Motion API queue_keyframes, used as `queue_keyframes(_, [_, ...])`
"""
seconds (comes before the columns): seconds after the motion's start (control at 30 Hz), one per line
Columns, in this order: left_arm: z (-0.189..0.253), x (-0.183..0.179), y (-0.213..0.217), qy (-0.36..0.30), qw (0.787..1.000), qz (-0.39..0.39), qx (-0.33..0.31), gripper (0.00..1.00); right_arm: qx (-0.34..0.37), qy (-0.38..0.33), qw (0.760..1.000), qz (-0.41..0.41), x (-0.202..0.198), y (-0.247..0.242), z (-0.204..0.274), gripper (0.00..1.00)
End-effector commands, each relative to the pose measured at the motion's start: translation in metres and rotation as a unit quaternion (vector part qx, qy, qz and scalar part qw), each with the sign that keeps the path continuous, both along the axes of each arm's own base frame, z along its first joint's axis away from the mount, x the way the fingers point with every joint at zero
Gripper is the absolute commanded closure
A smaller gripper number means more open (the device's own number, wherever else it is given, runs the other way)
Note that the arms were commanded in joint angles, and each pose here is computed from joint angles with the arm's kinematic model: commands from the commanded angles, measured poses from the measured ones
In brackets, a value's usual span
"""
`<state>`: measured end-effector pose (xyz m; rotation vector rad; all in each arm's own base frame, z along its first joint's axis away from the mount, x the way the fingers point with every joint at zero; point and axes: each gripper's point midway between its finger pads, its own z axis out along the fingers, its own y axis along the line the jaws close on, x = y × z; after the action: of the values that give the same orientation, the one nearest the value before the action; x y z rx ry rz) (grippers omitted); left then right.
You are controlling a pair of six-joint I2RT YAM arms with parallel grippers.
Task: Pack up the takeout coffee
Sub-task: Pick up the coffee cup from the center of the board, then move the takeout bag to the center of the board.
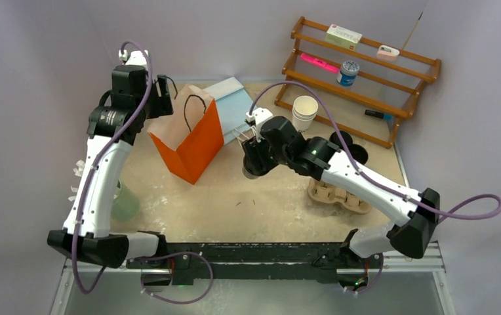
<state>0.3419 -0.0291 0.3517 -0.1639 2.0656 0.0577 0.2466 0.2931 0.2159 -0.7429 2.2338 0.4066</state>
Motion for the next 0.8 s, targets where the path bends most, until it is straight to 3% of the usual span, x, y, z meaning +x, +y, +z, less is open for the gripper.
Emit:
queue_keyframes(0.0, [-0.015,0.021,-0.005,0.025,0.998,-0.049,-0.02,0.29,0.043,-0.015,0.999,0.003,-0.011,-0.004,0.029,0.44])
queue_keyframes(0.17, [-0.038,0.036,0.003,0.051,0.997,-0.047,-0.018,0.29,0.07,-0.031,0.997,0.003,-0.017,-0.011,0.046,0.46])
queue_keyframes(0.3, [-0.063,0.042,0.012,0.09,0.995,-0.023,-0.02,0.38,0.08,-0.036,0.996,0.004,-0.02,-0.013,0.052,0.47])
queue_keyframes(0.4, [-0.08,0.046,0.016,0.119,0.992,0.003,-0.032,0.57,0.085,-0.044,0.995,-0.003,-0.02,-0.017,0.056,0.48])
queue_keyframes(0.5, [-0.079,0.043,0.011,0.12,0.992,0.002,-0.05,0.97,0.092,-0.055,0.994,-0.012,-0.019,-0.022,0.062,0.49])
queue_keyframes(0.77, [-0.053,0.022,-0.039,0.097,0.979,-0.057,-0.17,1.0,0.104,-0.073,0.992,-0.025,-0.022,-0.035,0.074,0.52])
